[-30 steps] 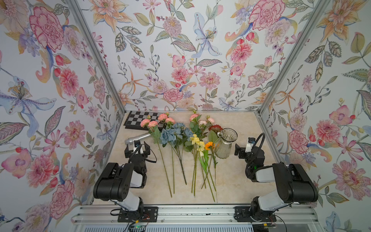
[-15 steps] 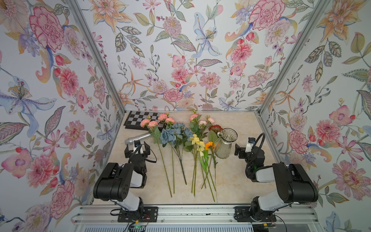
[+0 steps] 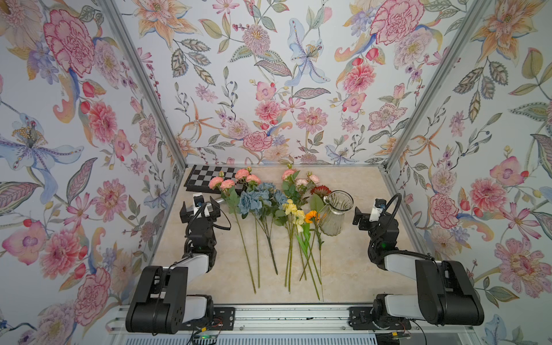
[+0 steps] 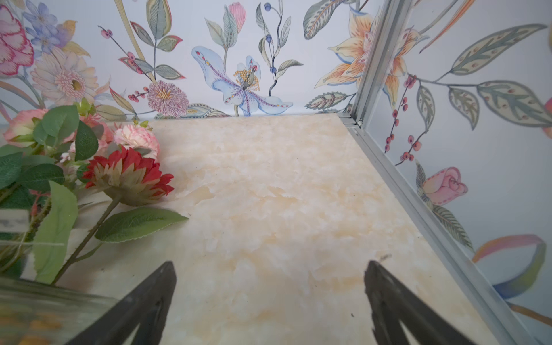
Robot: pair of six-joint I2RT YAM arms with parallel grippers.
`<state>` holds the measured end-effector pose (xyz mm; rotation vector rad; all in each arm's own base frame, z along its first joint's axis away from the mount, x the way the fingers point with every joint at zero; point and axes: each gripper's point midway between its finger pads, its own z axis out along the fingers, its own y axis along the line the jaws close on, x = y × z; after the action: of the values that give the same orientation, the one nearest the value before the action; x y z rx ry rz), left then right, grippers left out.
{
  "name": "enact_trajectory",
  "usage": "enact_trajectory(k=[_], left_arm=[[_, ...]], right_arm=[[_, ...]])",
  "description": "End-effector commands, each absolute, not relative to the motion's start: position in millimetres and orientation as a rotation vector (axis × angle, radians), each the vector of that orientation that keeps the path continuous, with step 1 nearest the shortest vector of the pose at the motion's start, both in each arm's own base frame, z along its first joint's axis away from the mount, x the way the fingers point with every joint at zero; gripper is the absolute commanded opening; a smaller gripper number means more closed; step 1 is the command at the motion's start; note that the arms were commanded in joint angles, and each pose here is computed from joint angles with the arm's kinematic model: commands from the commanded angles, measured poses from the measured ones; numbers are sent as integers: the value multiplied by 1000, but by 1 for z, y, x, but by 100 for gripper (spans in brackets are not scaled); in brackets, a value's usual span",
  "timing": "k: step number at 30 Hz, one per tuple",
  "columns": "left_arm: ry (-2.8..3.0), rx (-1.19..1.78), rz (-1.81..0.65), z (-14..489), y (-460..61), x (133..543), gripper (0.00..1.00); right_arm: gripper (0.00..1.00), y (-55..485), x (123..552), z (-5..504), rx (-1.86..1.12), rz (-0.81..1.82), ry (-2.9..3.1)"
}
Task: Place the pink flowers into the vase
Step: Pick up the flower at the center of the board.
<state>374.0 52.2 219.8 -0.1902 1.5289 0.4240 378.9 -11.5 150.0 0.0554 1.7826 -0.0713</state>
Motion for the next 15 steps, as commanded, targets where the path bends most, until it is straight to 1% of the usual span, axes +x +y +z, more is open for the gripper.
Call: enact_trajectory(k=[1, 3, 7, 11, 15], left_arm=[[1620, -197, 462, 225, 57, 384, 99], [1655, -201, 459, 236, 57, 394, 99], [1750, -207, 420, 240, 53, 412, 99], [1887, -195, 349, 225, 42, 434, 99], [2006, -189, 255, 202, 29, 452, 100]], right_arm=[[100, -24, 380, 170, 105, -132, 1806], [100, -28, 380, 185, 120, -158, 1803], [100, -32, 382, 218, 141, -178, 1781], [100, -24, 383, 256, 127, -153, 1762], [100, -4, 382, 303, 60, -121, 1720]])
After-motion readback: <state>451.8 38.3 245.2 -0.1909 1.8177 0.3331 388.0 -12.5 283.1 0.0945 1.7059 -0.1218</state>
